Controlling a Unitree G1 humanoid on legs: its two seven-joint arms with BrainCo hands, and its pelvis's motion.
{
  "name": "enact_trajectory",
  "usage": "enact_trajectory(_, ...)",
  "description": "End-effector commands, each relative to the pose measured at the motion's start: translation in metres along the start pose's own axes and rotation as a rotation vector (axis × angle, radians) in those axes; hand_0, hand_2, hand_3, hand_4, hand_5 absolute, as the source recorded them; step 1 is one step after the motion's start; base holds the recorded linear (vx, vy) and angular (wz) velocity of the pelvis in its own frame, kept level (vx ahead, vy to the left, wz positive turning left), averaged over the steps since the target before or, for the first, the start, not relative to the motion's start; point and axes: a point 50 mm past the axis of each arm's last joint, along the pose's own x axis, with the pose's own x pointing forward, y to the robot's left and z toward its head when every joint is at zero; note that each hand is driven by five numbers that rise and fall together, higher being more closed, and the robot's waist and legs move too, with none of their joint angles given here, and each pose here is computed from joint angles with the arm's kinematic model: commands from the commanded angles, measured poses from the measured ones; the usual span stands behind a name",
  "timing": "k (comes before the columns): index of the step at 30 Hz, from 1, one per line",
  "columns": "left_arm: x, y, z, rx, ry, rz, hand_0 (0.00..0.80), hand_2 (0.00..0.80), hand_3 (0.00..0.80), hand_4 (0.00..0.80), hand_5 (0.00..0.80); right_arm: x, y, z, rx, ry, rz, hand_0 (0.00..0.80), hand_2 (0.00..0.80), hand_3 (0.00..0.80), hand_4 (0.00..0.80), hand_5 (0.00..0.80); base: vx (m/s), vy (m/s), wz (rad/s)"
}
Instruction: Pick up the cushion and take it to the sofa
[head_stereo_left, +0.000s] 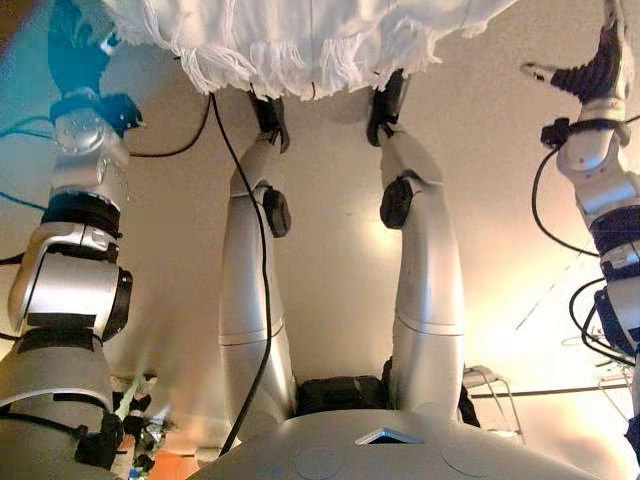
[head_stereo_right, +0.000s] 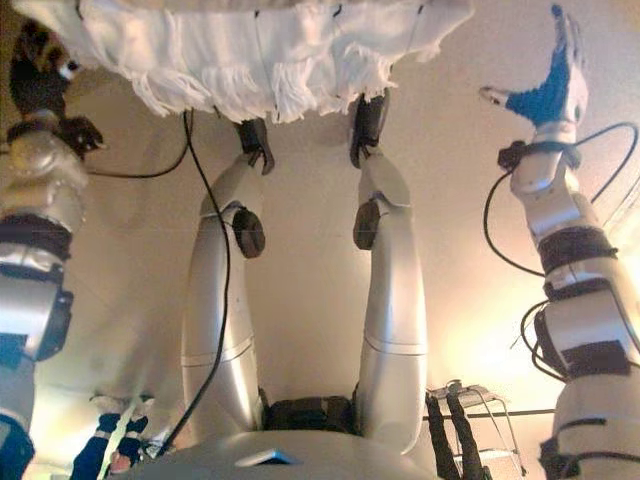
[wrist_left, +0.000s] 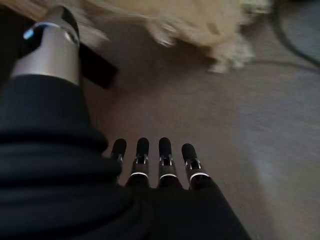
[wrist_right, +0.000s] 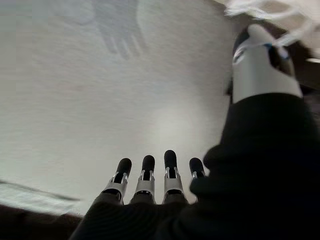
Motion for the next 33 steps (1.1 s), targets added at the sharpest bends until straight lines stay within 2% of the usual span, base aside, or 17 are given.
enact_trajectory(1,0.002,0.005,0.019,0.09,-0.122,0.019,0.0,0.0,0.0,0.0,0.0,0.012,-0.024,0.014,-0.072,-0.144,0.003,0.0,0.0,0.0,0.0,0.0,0.0,0.0,0.0)
enact_trajectory(5,0.008,0.0,0.038,0.092,-0.192,0.011,0.0,0.0,0.0,0.0,0.0,0.023,-0.031,0.035,-0.058,-0.235,-0.012,0.0,0.0,0.0,0.0,0.0,0.004,0.018,-0.01)
enact_trajectory(11,0.017,-0.025,0.061,0.135,-0.215,-0.141,0.0,0.0,0.0,0.0,0.0,0.039,-0.027,0.074,-0.016,-0.364,0.048,0.0,0.0,0.0,0.0,0.0,0.002,0.031,0.0)
enact_trajectory(14,0.019,-0.043,0.07,0.083,-0.217,-0.275,0.0,0.0,0.0,0.0,0.0,0.044,-0.022,0.095,0.027,-0.421,0.105,0.0,0.0,0.0,0.0,0.0,0.005,0.047,0.0)
enact_trajectory(17,0.017,-0.067,0.078,0.044,-0.195,-0.492,0.0,0.0,0.0,0.0,0.0,0.049,-0.02,0.115,0.1,-0.47,0.179,0.0,0.0,0.0,0.0,0.0,0.003,0.052,-0.01)
enact_trajectory(19,0.013,-0.086,0.081,0.056,-0.186,-0.641,0.0,0.0,0.0,0.0,0.0,0.05,-0.017,0.128,0.166,-0.492,0.25,0.0,0.0,0.0,0.0,0.0,0.008,0.048,0.06)
enact_trajectory(25,-0.004,-0.128,0.088,0.098,-0.139,-0.941,0.0,0.0,0.0,0.0,0.0,0.045,-0.007,0.157,0.358,-0.532,0.537,0.0,0.0,0.0,0.0,0.0,0.002,0.006,0.01)
enact_trajectory(30,-0.016,-0.147,0.084,0.113,-0.064,-1.112,0.0,0.0,0.0,0.0,0.0,0.041,-0.003,0.163,0.495,-0.537,0.674,0.0,0.0,0.0,0.0,0.0,0.0,0.0,0.0)
enact_trajectory(33,-0.021,-0.154,0.082,0.088,-0.037,-1.182,0.0,0.0,0.0,0.0,0.0,0.039,0.001,0.166,0.511,-0.533,0.741,0.0,0.0,0.0,0.0,0.0,0.0,0.0,0.0)
